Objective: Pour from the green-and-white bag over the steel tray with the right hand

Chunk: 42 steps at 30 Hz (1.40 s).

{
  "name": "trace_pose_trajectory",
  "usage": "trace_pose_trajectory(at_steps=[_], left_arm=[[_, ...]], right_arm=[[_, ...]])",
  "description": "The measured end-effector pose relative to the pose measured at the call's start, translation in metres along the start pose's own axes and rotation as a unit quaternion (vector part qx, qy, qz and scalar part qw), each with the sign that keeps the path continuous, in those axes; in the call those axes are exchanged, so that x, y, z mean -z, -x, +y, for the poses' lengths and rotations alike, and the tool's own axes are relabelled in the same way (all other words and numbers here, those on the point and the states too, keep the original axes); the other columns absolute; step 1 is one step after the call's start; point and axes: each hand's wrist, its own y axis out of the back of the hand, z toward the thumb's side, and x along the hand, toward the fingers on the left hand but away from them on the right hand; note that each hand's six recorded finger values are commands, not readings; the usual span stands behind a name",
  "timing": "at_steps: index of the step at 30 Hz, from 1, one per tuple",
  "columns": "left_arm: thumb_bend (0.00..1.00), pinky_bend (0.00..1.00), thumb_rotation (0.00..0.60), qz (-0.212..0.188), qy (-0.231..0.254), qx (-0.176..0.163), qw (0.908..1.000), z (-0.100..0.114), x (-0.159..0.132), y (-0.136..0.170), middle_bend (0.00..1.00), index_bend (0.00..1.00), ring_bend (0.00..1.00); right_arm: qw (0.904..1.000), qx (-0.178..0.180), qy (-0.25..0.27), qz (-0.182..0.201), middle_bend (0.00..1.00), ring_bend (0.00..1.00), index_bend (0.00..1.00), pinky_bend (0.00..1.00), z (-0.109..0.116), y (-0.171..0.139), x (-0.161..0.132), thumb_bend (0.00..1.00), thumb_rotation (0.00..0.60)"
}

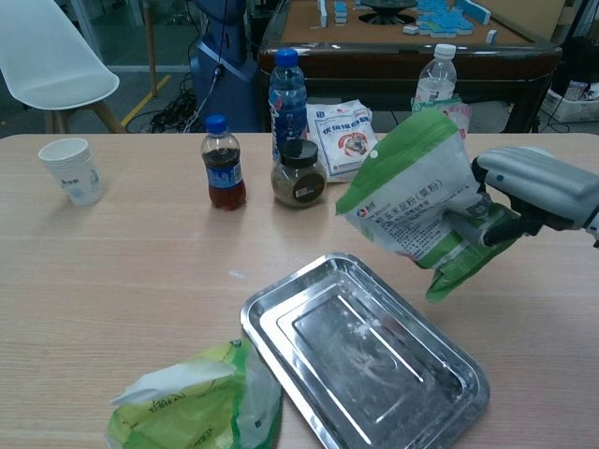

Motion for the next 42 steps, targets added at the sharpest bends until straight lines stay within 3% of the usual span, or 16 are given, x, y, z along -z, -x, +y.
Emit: trace_pose_trajectory(at_steps=[6, 15, 32, 42], left_arm=[[0.26, 0.09, 0.6, 0.001, -0.002, 0.002, 1.0, 0.0, -0.001, 0.0, 0.0, 0.0, 0.07], [0.26, 0.09, 0.6, -0.004, -0.001, 0.007, 1.0, -0.003, -0.005, -0.002, 0.0, 0.0, 0.07], [0.26, 0.09, 0.6, -0.005, -0.002, 0.01, 0.9999, -0.003, -0.009, -0.002, 0.0, 0.0, 0.07], [0.26, 0.09, 0.6, -0.004, -0.002, 0.011, 0.9999, -0.004, -0.008, -0.003, 0.0, 0.0, 0.07]], right_arm=[[0.9975, 0.047, 0.051, -0.014, 0.6, 0.52, 0.62, 0.66, -0.008, -0.008, 0.001, 0.6, 0.6], [0.9929, 0.08, 0.074, -0.048, 0.58, 0.5, 0.62, 0.64, -0.012, -0.017, 0.01, 0.59, 0.6], [0.9851, 0.066, 0.122, -0.102, 0.49, 0.39, 0.6, 0.5, -0.035, -0.015, 0.021, 0.48, 0.6], [0.9815, 0.054, 0.143, -0.115, 0.38, 0.27, 0.46, 0.37, -0.044, -0.014, 0.022, 0.32, 0.6]])
